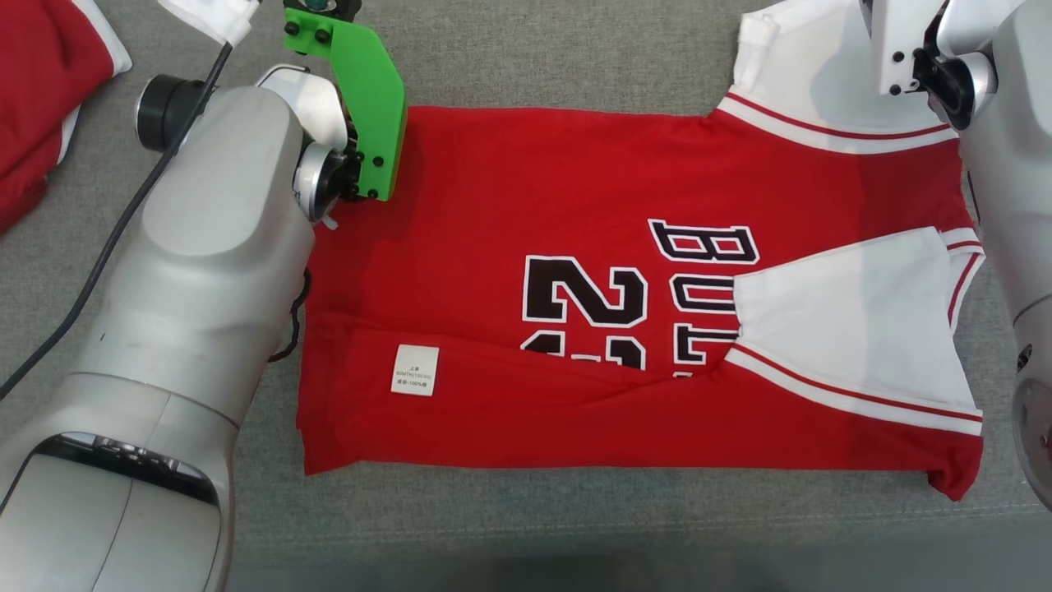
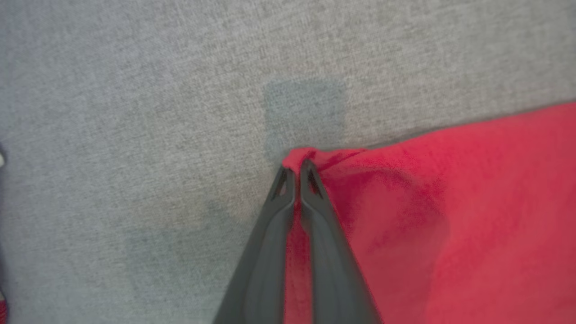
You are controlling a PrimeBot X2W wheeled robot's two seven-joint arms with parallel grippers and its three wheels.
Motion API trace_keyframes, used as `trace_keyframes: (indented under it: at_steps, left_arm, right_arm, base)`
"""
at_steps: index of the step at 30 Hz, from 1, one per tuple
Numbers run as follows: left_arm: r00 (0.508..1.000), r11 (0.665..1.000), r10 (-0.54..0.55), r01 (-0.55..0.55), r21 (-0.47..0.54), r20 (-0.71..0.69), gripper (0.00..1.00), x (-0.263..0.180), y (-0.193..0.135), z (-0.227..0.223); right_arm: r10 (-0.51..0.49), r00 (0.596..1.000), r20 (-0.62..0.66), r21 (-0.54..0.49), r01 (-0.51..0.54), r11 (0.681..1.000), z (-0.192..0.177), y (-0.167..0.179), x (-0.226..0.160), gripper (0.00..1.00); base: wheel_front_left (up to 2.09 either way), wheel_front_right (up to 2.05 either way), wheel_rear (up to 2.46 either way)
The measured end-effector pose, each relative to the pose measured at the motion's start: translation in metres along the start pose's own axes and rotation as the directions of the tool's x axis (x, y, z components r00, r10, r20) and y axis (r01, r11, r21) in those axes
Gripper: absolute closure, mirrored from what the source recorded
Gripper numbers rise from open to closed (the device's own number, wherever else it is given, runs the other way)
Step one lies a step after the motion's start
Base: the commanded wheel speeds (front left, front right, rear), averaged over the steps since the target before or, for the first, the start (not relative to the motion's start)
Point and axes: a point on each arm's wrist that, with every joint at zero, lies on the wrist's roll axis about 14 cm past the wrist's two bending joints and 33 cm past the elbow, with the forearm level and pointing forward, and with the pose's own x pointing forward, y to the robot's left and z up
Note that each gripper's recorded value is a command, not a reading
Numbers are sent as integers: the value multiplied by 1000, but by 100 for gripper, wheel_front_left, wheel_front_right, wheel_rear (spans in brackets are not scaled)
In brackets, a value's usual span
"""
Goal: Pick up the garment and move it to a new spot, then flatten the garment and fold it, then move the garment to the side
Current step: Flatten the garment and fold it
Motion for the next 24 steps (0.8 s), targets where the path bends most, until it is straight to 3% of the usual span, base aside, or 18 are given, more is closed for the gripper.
trace_keyframes:
  at_steps: [18, 21, 22, 24]
  left_arm:
    - [1000, 1000, 1, -1, 13, 13, 100, 5, 8, 1]
    - [1000, 1000, 2, -2, 14, 12, 100, 5, 8, 0]
    - [1000, 1000, 1, -1, 13, 11, 100, 6, 8, 0]
    - [1000, 1000, 0, 0, 14, 10, 100, 6, 8, 0]
  right_arm:
    - [23, 996, -86, -41, -26, 999, -5, 8, 29, 0]
    - [25, 995, -92, -31, -28, 999, -8, 7, 32, 14]
    - [27, 995, -98, -29, -30, 999, -10, 8, 33, 14]
    - [33, 994, -108, -15, -35, 999, -12, 9, 34, 26]
  base:
    - [0, 0, 0]
    - [0, 0, 0]
    - [0, 0, 0]
    - [0, 0, 0]
